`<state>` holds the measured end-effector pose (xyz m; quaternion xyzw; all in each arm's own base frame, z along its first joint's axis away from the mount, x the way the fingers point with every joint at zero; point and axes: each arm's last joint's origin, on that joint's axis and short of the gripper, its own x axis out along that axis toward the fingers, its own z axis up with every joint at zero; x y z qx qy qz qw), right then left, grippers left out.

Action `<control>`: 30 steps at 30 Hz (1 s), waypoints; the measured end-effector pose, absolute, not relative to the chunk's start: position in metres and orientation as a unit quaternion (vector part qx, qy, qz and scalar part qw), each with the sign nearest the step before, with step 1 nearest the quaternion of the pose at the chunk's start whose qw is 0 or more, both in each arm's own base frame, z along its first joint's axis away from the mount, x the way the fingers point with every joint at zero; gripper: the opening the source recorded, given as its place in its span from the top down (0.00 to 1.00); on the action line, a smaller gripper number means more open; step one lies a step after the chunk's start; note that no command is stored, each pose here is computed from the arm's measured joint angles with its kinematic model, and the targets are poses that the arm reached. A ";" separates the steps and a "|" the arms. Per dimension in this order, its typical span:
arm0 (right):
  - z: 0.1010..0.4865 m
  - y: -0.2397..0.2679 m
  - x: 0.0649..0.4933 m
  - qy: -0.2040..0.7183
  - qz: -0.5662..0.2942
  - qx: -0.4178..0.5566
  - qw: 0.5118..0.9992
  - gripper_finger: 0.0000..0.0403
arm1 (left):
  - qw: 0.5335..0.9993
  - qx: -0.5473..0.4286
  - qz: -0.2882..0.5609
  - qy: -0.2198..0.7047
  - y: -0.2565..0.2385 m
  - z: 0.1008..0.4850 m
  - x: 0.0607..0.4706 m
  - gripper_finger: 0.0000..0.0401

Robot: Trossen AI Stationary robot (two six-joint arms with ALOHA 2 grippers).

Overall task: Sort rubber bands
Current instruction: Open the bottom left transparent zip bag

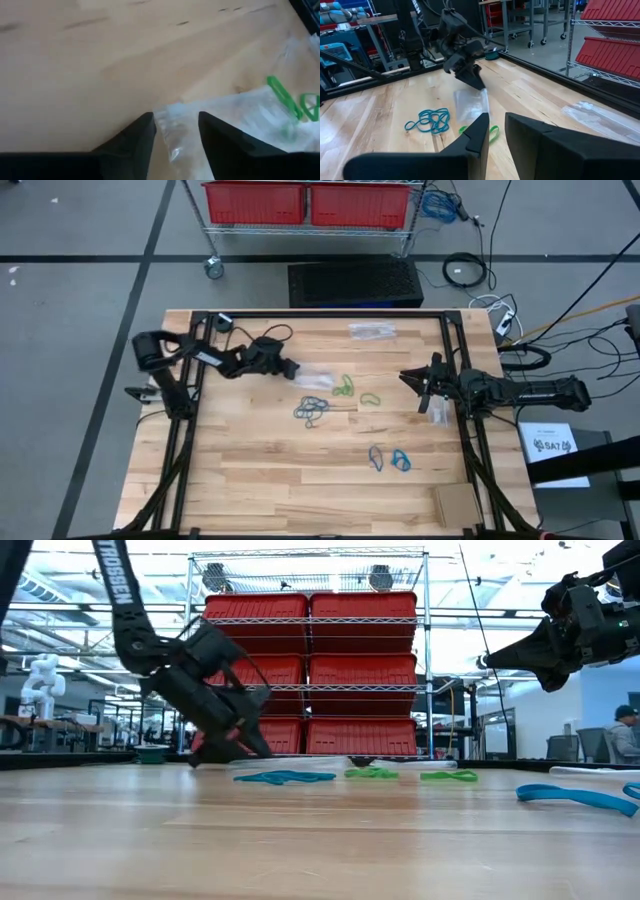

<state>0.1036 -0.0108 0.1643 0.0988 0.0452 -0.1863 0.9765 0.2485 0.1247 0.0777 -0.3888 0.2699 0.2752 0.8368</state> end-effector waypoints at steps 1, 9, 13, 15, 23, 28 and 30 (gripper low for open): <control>0.164 -0.011 0.104 0.045 -0.186 0.099 0.976 0.86 | 0.840 -0.380 0.273 0.276 0.126 0.075 0.251 0.64; 0.164 -0.010 0.104 0.047 -0.178 0.100 0.978 0.86 | 0.862 -0.317 0.271 0.288 0.122 0.076 0.253 0.98; 0.164 -0.010 0.104 0.046 -0.176 0.101 0.978 0.86 | 0.873 -0.299 0.258 0.286 0.120 0.088 0.252 0.99; 0.164 -0.010 0.104 0.046 -0.176 0.101 0.978 0.86 | 0.881 -0.286 0.251 0.280 0.120 0.097 0.251 0.99; 0.172 -0.009 0.105 0.013 -0.148 0.091 0.985 0.86 | 0.927 -0.226 0.211 0.211 0.108 0.151 0.248 1.00; 0.179 -0.009 0.108 0.005 -0.143 0.087 0.986 0.86 | 0.946 -0.203 0.193 0.161 0.099 0.181 0.244 1.00; 0.183 -0.009 0.111 0.012 -0.144 0.091 0.985 0.86 | 0.938 -0.212 0.201 0.186 0.097 0.180 0.239 1.00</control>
